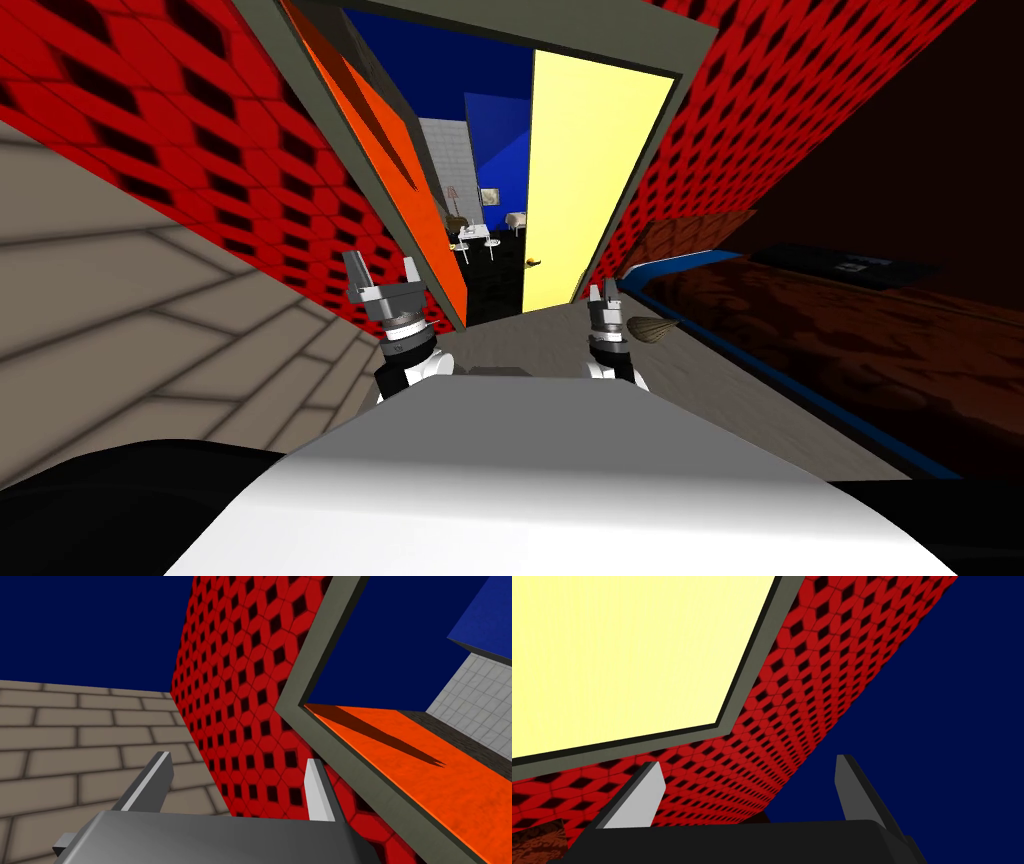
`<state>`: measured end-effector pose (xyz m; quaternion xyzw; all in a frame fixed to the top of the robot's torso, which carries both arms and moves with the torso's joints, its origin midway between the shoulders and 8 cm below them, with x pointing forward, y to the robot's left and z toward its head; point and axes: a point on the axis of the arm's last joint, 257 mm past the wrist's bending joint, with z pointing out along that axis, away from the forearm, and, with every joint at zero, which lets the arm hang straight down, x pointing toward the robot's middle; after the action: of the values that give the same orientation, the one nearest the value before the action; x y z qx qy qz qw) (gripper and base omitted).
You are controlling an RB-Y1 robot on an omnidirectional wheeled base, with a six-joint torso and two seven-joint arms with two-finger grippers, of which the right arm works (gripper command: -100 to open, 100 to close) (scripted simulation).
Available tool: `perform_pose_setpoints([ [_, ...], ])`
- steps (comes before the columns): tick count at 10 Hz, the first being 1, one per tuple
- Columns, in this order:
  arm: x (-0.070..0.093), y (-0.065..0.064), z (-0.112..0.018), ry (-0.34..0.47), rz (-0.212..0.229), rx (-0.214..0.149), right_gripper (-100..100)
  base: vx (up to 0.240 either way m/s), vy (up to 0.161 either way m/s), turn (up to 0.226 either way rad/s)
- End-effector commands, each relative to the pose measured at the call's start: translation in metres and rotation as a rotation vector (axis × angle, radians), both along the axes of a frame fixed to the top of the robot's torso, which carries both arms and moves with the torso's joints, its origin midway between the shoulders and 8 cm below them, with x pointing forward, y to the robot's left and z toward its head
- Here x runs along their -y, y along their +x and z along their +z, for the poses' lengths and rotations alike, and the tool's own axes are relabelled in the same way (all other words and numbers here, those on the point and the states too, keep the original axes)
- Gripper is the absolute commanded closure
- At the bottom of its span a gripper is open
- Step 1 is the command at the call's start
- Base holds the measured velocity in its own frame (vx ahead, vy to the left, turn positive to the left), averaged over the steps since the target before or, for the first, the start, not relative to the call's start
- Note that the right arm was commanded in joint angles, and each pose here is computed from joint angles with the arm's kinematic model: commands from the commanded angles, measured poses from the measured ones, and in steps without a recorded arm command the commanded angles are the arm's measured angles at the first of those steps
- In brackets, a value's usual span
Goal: Push the door open
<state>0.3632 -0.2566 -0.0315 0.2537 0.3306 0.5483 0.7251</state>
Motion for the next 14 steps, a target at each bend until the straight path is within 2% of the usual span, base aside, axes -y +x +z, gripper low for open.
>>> perform_pose_setpoints([
  [1, 0.0, 0.006, -0.011, 0.008, 0.004, -0.017, -100, 0.069, -0.029, 0.074],
  [4, 0.001, 0.018, -0.031, 0.022, 0.012, -0.051, -100, 0.095, -0.044, 0.063],
  [12, 0.002, 0.054, -0.095, 0.07, 0.026, -0.157, -100, 0.092, -0.058, 0.082],
  [14, 0.002, 0.059, -0.105, 0.077, 0.027, -0.175, -100, 0.073, -0.05, 0.053],
])
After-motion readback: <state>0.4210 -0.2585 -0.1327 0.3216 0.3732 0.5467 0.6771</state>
